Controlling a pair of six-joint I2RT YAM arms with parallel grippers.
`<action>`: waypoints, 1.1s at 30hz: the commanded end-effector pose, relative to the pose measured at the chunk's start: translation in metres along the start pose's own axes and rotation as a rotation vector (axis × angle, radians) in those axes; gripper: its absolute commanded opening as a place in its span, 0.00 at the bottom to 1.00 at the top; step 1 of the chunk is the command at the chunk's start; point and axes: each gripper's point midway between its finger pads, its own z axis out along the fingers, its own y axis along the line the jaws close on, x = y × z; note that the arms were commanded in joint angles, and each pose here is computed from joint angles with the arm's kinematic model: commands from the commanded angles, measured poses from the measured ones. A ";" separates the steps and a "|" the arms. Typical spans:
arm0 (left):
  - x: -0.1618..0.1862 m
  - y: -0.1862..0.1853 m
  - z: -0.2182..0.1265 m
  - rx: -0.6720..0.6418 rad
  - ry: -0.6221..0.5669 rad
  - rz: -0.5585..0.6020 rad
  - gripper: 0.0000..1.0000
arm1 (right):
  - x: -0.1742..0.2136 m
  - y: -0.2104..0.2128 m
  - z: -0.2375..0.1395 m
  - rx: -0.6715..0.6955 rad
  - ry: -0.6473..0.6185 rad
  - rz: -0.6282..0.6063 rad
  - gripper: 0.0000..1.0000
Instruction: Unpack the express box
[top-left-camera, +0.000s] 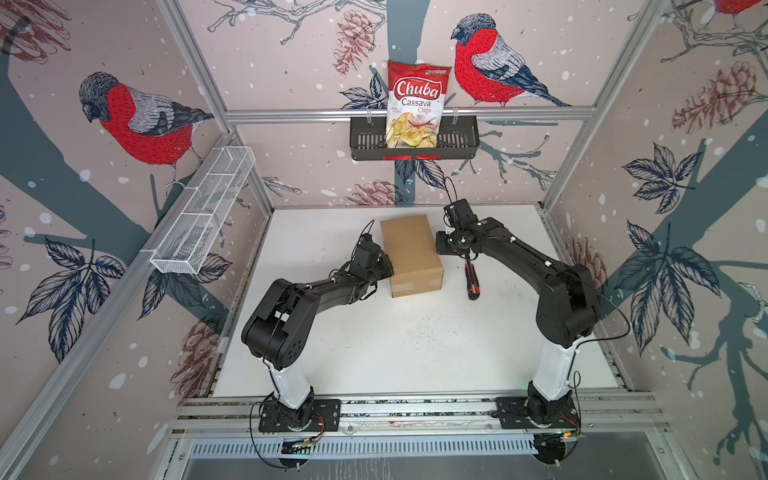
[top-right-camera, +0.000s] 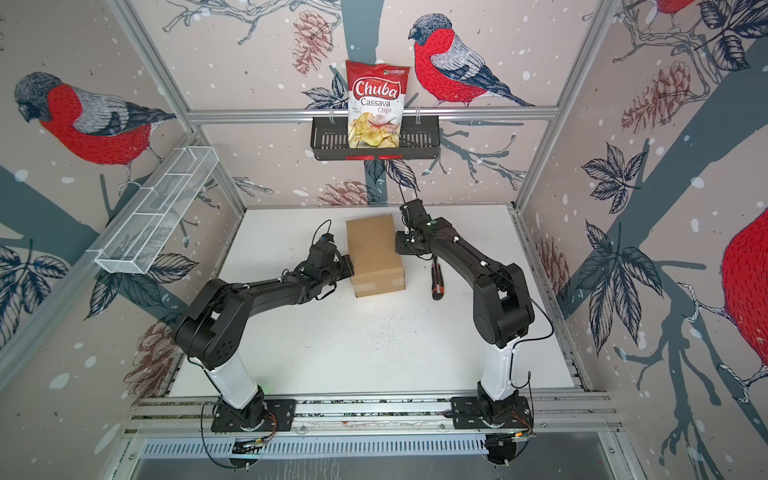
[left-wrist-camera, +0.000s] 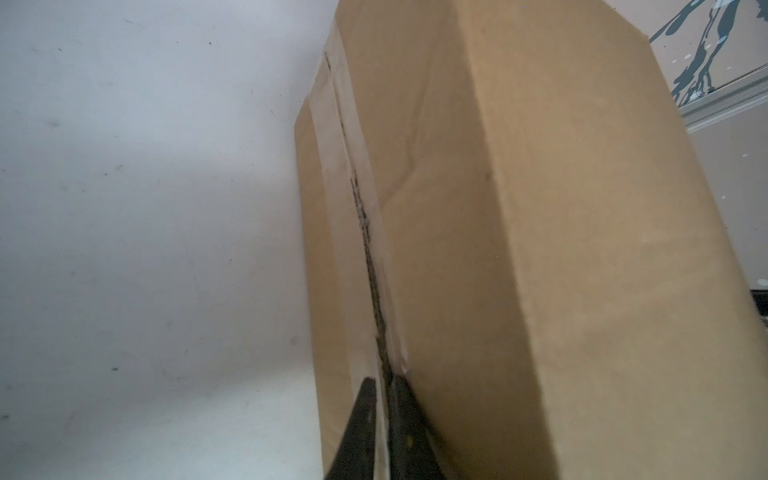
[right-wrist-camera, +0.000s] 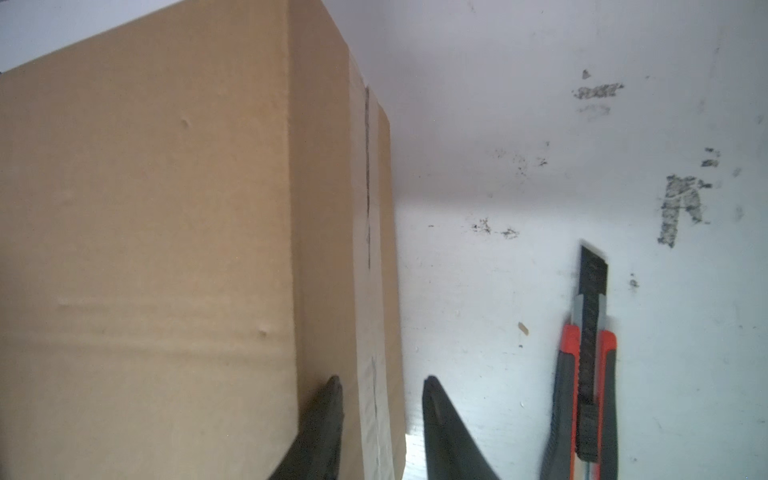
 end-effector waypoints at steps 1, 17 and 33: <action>0.049 0.028 0.003 -0.076 0.166 0.045 0.12 | 0.006 0.054 -0.014 -0.203 0.036 -0.018 0.29; 0.078 0.070 -0.025 -0.181 0.201 0.029 0.18 | 0.013 0.103 -0.029 -0.228 0.033 -0.079 0.29; 0.055 0.069 -0.084 -0.224 0.097 -0.012 0.21 | 0.006 0.116 -0.057 -0.216 -0.046 -0.083 0.29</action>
